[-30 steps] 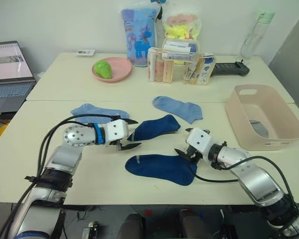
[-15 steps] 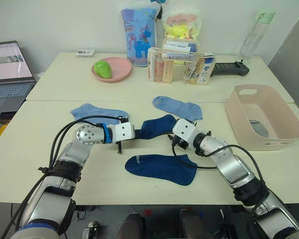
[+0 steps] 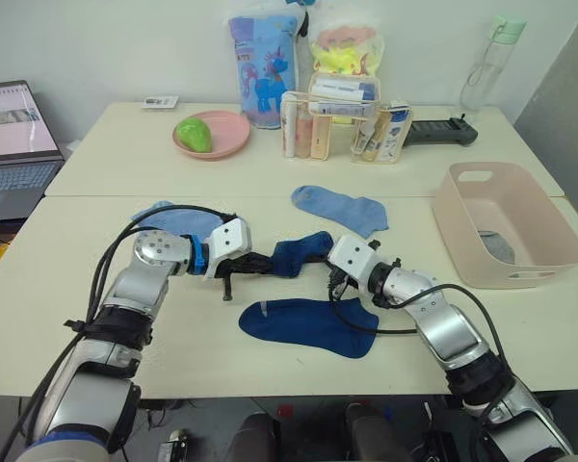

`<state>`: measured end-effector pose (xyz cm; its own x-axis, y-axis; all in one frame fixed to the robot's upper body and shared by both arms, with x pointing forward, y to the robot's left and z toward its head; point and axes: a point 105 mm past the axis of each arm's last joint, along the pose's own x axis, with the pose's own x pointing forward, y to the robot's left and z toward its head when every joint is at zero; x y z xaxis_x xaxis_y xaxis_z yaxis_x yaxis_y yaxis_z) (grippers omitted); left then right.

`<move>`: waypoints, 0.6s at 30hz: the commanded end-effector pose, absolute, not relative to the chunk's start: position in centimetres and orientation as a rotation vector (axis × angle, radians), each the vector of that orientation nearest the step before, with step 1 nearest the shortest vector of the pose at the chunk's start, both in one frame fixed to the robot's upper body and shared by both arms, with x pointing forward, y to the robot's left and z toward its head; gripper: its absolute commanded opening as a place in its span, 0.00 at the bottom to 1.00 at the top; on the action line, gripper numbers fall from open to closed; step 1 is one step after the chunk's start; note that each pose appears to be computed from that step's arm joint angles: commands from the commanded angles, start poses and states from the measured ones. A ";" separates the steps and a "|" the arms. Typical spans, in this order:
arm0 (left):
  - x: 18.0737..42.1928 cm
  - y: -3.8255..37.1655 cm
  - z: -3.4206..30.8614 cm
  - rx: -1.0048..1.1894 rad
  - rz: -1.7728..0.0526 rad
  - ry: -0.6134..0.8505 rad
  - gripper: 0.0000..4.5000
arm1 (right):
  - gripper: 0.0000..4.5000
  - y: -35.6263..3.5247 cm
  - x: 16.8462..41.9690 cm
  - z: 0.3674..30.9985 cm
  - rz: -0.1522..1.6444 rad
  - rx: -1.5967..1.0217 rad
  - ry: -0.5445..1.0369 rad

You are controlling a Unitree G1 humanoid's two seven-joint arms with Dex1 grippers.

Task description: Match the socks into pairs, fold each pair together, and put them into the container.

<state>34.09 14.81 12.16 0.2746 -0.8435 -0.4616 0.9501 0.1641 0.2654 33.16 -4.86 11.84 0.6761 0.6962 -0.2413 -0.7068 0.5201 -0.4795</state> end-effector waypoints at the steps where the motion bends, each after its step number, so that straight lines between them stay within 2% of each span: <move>1: 32.5 15.5 14.9 0.509 -1.396 0.279 0.00 | 0.01 -5.8 31.4 15.3 0.873 -0.480 0.011; 5: 31.9 15.1 16.7 0.438 -1.460 0.335 0.00 | 0.01 -6.8 28.2 16.9 0.957 -0.386 0.117; 9: 31.1 14.5 16.7 0.312 -1.524 0.435 0.00 | 0.01 -7.6 26.8 17.1 0.971 -0.310 0.231; 13: 30.5 13.2 14.8 0.135 -1.568 0.652 0.00 | 0.01 -8.8 27.9 15.9 0.886 -0.178 0.389; 18: 31.3 12.6 12.8 0.041 -1.518 0.818 0.00 | 0.01 -9.6 29.5 15.1 0.828 -0.143 0.462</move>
<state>31.02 12.61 12.29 -0.1524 -0.8611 -0.4851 0.8884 0.0957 -0.4490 29.07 -9.47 14.01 0.5646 0.6764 -0.4729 -0.7374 0.6708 0.0791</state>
